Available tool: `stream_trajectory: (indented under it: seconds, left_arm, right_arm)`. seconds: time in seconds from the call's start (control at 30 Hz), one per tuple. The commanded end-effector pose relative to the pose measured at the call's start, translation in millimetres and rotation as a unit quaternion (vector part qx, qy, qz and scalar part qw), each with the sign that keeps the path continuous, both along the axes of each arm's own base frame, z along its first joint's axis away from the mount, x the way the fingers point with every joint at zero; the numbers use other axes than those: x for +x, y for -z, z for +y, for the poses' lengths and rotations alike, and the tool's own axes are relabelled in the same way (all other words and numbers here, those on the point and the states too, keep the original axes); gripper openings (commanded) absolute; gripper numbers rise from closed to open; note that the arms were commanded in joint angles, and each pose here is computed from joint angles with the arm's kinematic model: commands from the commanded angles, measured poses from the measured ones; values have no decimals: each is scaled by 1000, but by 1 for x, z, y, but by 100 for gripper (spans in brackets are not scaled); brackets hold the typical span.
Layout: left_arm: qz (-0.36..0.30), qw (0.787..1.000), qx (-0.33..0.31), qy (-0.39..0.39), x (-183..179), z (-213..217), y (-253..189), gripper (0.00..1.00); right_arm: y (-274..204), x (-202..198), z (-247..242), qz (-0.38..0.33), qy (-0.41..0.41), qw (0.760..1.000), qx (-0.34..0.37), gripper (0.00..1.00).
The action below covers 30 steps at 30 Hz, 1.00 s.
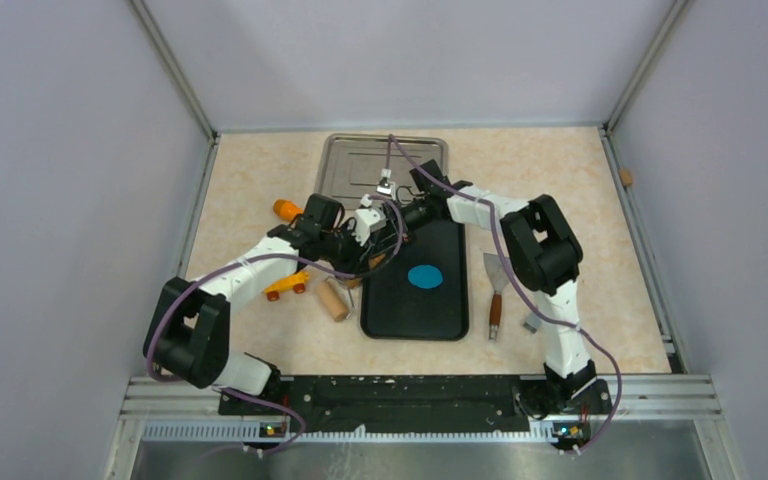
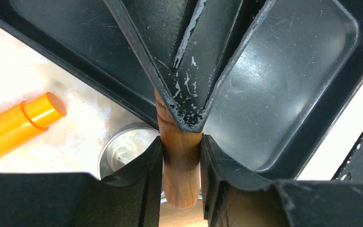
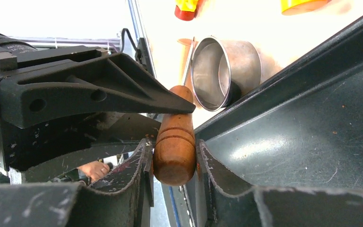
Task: Roll out the dumpling wrappers from the dough
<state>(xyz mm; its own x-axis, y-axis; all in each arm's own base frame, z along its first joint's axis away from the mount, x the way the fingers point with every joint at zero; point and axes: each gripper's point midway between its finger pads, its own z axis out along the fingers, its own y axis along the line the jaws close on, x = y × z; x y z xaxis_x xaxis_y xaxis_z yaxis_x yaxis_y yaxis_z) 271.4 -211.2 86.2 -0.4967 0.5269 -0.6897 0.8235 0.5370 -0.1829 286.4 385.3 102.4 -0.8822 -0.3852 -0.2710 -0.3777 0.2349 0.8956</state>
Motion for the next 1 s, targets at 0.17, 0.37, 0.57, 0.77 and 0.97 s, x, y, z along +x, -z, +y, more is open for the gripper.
stream_trajectory:
  seconds: [0.17, 0.37, 0.57, 0.77, 0.97]
  left_arm:
    - [-84, 995, -5, 53, -15, 17, -35, 55]
    - [-97, 990, -11, 102, -21, 11, -14, 58]
    - [-90, 991, 36, 97, -7, 20, 9, 56]
    - [-89, 990, 46, 98, -5, 22, 19, 38]
    - [-81, 990, 43, 103, -10, 22, 8, 3]
  right_arm:
    - [-14, 8, 5, -47, -4, 999, 5, 0]
    - [-13, 8, 5, -45, 1, 999, 6, 0]
    - [-14, 8, 4, -49, -1, 999, 5, 0]
    - [-14, 10, 3, -51, 2, 999, 3, 0]
    - [-23, 19, 5, -71, 9, 997, 8, 0]
